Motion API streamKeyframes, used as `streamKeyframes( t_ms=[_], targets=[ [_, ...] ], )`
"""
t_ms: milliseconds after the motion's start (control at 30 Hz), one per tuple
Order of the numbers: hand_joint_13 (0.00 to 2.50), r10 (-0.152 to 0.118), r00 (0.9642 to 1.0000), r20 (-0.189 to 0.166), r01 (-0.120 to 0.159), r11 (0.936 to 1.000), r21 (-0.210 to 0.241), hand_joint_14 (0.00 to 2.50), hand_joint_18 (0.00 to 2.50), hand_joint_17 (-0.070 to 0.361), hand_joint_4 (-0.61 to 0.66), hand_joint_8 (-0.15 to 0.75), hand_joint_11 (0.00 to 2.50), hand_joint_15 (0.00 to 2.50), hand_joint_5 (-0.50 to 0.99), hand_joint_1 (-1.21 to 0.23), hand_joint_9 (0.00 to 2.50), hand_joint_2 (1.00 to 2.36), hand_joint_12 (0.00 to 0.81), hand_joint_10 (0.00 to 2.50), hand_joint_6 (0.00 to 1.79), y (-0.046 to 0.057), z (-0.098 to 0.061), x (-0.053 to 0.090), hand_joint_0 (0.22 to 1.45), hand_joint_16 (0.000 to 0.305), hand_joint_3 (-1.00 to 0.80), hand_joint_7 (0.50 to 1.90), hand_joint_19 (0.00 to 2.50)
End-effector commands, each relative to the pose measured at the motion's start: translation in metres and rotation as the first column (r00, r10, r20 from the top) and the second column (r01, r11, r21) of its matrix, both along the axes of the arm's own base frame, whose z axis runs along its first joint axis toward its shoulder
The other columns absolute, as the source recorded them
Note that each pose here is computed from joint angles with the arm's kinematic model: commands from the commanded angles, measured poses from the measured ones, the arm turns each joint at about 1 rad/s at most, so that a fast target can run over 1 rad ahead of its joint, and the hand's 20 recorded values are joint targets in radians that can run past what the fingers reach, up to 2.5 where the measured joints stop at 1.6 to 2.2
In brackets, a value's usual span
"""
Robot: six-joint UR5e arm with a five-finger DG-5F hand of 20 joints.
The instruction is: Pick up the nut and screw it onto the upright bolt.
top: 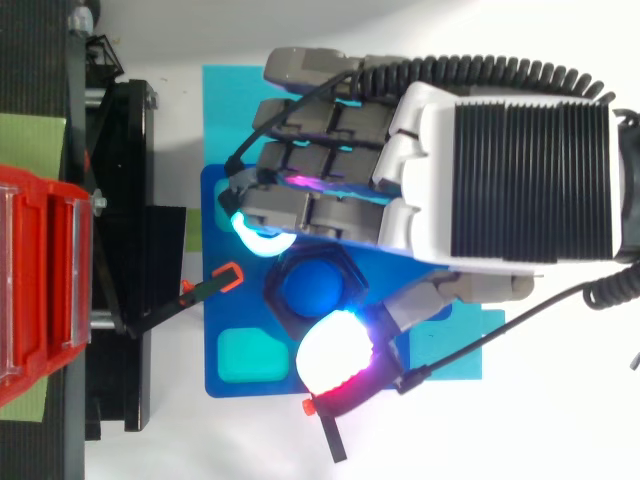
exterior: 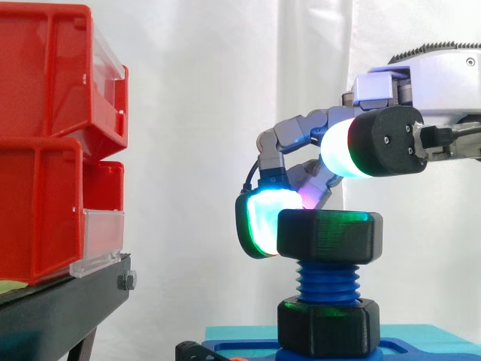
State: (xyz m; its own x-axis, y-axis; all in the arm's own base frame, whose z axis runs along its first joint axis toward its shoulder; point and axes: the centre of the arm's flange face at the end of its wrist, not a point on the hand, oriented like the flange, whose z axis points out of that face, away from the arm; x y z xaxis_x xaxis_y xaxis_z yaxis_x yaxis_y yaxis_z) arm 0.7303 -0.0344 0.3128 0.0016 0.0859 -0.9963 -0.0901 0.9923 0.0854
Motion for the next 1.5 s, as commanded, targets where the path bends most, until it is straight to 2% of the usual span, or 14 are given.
streamKeyframes(
  t_ms=[0,100,200,267,333,367,533,567,633,667,867,1033,1200,1467],
  targets=[
    [0.72,0.007,1.0000,0.004,-0.007,0.9999,-0.016,0.00,0.52,0.077,0.21,0.300,0.00,0.00,0.02,-0.19,0.99,1.00,0.278,0.00,0.58,-0.011,0.001,-0.001,0.54,0.034,-0.50,1.33,0.05],
    [0.79,0.008,0.9999,0.006,-0.008,0.9998,-0.020,0.00,0.60,0.070,0.16,0.294,0.00,0.00,0.03,-0.18,1.10,1.00,0.257,0.00,0.63,-0.015,0.001,-0.001,0.54,0.031,-0.50,1.22,0.07],
    [0.80,0.011,0.9999,0.006,-0.011,0.9997,-0.020,0.00,0.61,0.070,0.17,0.294,0.00,0.00,0.03,-0.15,1.13,1.00,0.256,0.00,0.63,-0.022,0.000,-0.002,0.54,0.031,-0.50,1.21,0.09],
    [0.80,0.016,0.9998,0.011,-0.016,0.9997,-0.020,0.00,0.61,0.071,0.17,0.297,0.00,0.00,0.04,-0.14,1.13,1.00,0.259,0.00,0.61,-0.024,0.001,-0.002,0.54,0.031,-0.50,1.25,0.09],
    [0.78,0.021,0.9996,0.019,-0.020,0.9996,-0.020,0.00,0.59,0.073,0.19,0.296,0.00,0.00,0.04,-0.11,1.13,1.00,0.266,0.00,0.51,-0.027,0.002,-0.001,0.53,0.033,-0.50,1.42,0.09],
    [0.78,0.022,0.9995,0.022,-0.022,0.9996,-0.020,0.00,0.57,0.075,0.20,0.299,0.00,0.00,0.04,-0.10,1.12,1.00,0.269,0.00,0.50,-0.027,0.003,-0.001,0.53,0.033,-0.50,1.43,0.09],
    [0.73,0.027,0.9988,0.041,-0.026,0.9995,-0.017,0.00,0.53,0.082,0.24,0.290,0.00,0.00,-0.04,-0.06,1.04,1.00,0.285,0.00,0.50,-0.031,0.014,0.003,0.52,0.036,-0.50,1.16,0.10],
    [0.72,0.031,0.9981,0.052,-0.030,0.9994,-0.018,0.00,0.53,0.083,0.25,0.291,0.00,0.00,-0.05,-0.06,1.03,1.00,0.289,0.00,0.50,-0.032,0.029,0.006,0.52,0.037,-0.50,1.12,0.09],
    [0.70,0.034,0.9981,0.051,-0.033,0.9993,-0.019,0.00,0.51,0.085,0.27,0.288,0.00,0.00,-0.08,-0.05,0.99,1.00,0.297,0.00,0.50,-0.033,0.035,0.007,0.52,0.038,-0.50,0.99,0.09],
    [0.70,0.040,0.9980,0.048,-0.039,0.9990,-0.021,0.00,0.51,0.085,0.27,0.289,0.00,0.00,-0.08,-0.05,0.98,1.00,0.299,0.00,0.50,-0.034,0.046,0.008,0.52,0.038,-0.50,0.98,0.09],
    [0.66,0.049,0.9973,0.055,-0.047,0.9979,-0.044,0.00,0.47,0.090,0.25,0.283,0.00,0.00,-0.10,-0.04,0.93,1.00,0.306,0.00,0.50,-0.035,0.061,0.010,0.51,0.040,-0.50,0.82,0.08],
    [0.62,0.057,0.9963,0.064,-0.054,0.9975,-0.045,0.00,0.43,0.091,0.23,0.271,0.00,0.00,-0.10,-0.03,0.89,1.00,0.311,0.00,0.50,-0.025,0.058,0.014,0.51,0.041,-0.50,0.78,0.06],
    [0.61,0.074,0.9966,0.037,-0.073,0.9968,-0.032,0.00,0.41,0.091,0.24,0.274,0.00,0.00,-0.10,-0.02,0.88,1.00,0.313,0.00,0.50,-0.010,0.031,0.024,0.52,0.040,-0.50,0.78,0.06],
    [0.60,0.105,0.9943,0.018,-0.105,0.9943,0.017,0.00,0.40,0.091,0.25,0.280,0.00,0.00,-0.09,-0.03,0.87,1.00,0.315,0.00,0.50,0.013,0.028,0.024,0.52,0.040,-0.50,0.84,0.06]
  ],
)
